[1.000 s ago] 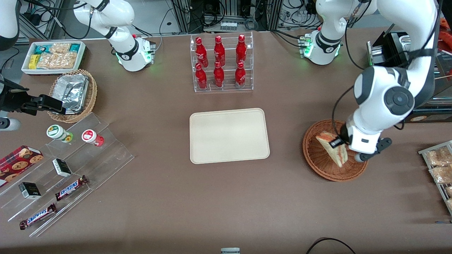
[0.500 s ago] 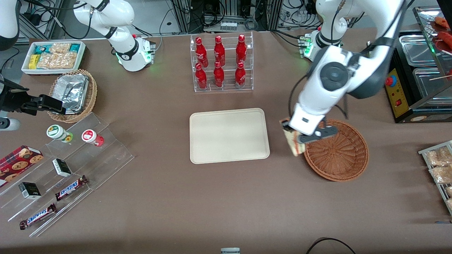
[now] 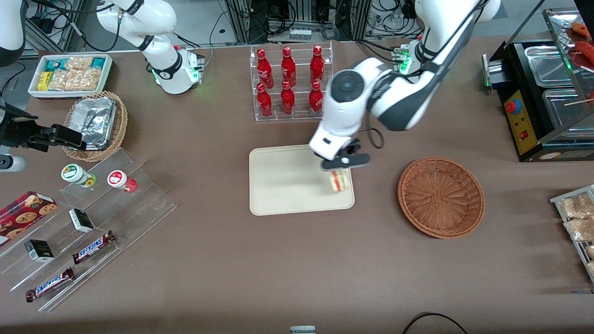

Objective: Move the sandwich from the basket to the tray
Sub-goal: 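Lift the sandwich and carry it with the left gripper over the cream tray, then lower the sandwich onto the tray and open the left gripper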

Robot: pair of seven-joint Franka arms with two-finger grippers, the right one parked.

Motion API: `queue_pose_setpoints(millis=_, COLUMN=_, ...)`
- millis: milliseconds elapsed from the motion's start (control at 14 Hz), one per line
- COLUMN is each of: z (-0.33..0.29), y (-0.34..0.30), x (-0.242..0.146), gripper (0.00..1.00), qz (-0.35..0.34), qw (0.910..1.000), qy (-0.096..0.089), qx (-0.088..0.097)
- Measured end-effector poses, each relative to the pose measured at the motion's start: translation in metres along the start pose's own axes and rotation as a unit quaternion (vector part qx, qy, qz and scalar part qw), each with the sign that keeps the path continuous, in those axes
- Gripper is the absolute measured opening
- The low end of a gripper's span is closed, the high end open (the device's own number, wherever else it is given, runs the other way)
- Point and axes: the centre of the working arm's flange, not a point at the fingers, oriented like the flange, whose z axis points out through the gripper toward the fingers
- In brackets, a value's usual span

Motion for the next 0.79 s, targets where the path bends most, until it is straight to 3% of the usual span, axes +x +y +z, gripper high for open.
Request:
queue_pose_setpoints(millis=214, z=0.034, y=0.046, x=-0.031, gripper=0.15, qz=0.008, qw=0.9996, qy=0.016, qx=-0.024)
queue_pose_setpoints(millis=786, z=0.135, y=0.084, x=-0.068, gripper=0.15, qz=0.019, qw=0.9978, qy=0.062, qx=-0.016)
